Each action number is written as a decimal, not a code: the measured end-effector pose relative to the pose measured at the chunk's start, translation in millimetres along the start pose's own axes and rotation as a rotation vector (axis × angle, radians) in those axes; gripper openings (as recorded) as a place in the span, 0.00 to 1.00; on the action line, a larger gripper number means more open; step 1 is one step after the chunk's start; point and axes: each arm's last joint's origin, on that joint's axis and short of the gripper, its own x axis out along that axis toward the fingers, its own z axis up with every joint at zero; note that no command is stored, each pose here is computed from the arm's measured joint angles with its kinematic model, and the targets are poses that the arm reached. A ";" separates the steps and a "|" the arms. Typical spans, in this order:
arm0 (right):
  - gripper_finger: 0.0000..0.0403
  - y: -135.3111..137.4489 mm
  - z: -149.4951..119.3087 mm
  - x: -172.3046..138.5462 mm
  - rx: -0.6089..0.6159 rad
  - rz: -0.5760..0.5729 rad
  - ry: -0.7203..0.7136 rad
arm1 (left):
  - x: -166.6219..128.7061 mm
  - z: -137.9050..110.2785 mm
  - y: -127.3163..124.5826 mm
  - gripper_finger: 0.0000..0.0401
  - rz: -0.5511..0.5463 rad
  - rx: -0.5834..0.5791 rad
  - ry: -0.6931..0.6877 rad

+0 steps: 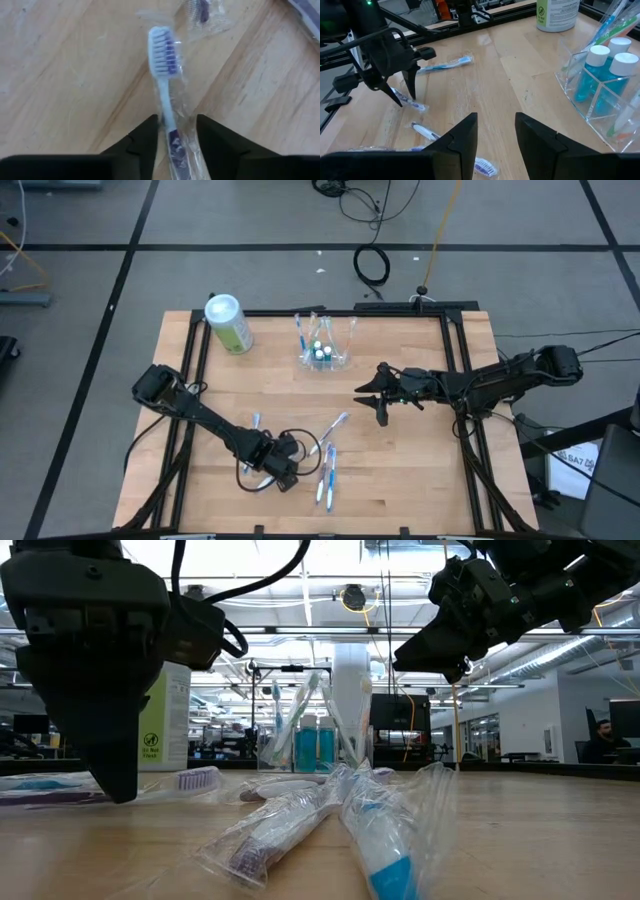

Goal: Pick & Place toothbrushing station
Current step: Put the left purple toothbrush into the transparent organizer

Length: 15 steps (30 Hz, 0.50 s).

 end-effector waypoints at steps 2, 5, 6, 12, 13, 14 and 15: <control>0.32 0.0 0.0 0.1 0.000 0.000 0.000 | 0.2 0.0 0.6 0.28 0.005 0.000 0.000; 0.32 0.0 0.0 0.1 0.000 0.000 0.000 | 0.3 -0.3 1.5 0.17 0.014 0.000 -0.001; 0.32 0.0 0.0 0.1 0.000 0.000 0.000 | 0.4 -0.3 1.8 0.14 0.016 0.000 -0.001; 0.32 0.0 0.0 0.0 0.000 0.000 0.000 | -1.8 0.8 0.5 0.03 -0.001 -0.005 -0.009; 0.32 0.0 0.1 0.0 0.000 0.000 0.000 | -3.8 1.3 0.1 0.04 -0.006 -0.012 -0.014; 0.32 0.0 0.0 0.1 0.000 0.000 0.000 | -6.0 1.5 0.1 0.05 -0.008 -0.016 -0.020; 0.32 0.0 0.1 0.0 0.000 0.000 -0.001 | -6.8 1.6 0.2 0.05 -0.008 -0.018 -0.024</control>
